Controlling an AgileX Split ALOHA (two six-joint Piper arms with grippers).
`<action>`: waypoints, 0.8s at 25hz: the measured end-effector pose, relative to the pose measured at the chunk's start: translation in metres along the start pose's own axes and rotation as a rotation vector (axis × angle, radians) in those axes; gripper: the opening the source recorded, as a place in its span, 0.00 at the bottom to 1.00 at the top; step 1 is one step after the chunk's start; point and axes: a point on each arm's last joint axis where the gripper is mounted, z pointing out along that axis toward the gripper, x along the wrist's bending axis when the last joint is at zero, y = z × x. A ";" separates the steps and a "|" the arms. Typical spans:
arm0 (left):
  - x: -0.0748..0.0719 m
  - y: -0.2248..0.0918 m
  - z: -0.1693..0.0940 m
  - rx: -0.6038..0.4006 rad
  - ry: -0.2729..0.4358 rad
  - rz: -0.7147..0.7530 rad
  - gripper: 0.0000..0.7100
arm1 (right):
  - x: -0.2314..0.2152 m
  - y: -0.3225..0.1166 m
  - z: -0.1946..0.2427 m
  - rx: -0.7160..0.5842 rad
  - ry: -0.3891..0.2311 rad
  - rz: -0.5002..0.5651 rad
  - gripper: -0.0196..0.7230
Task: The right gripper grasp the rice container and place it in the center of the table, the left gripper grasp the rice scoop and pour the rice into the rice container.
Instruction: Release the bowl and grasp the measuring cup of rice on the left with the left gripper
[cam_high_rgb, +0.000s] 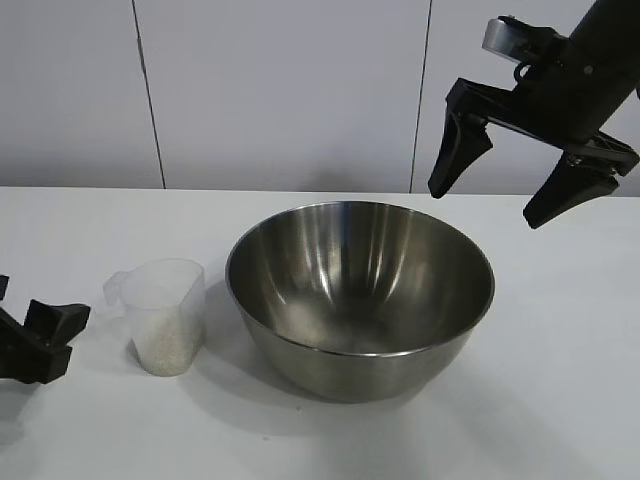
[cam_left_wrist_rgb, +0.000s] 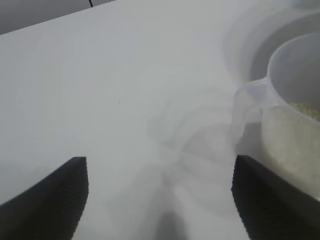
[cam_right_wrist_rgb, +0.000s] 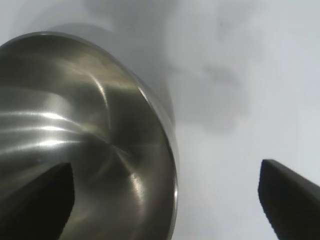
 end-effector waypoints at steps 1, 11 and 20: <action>0.000 0.001 0.001 -0.003 0.001 0.000 0.80 | 0.000 0.000 0.000 0.000 0.000 0.000 0.96; -0.007 -0.014 0.005 0.051 -0.056 0.023 0.80 | 0.000 0.000 0.000 0.000 0.000 0.000 0.96; -0.009 -0.013 0.018 0.039 -0.059 0.019 0.80 | 0.000 0.000 0.000 -0.001 0.000 0.000 0.96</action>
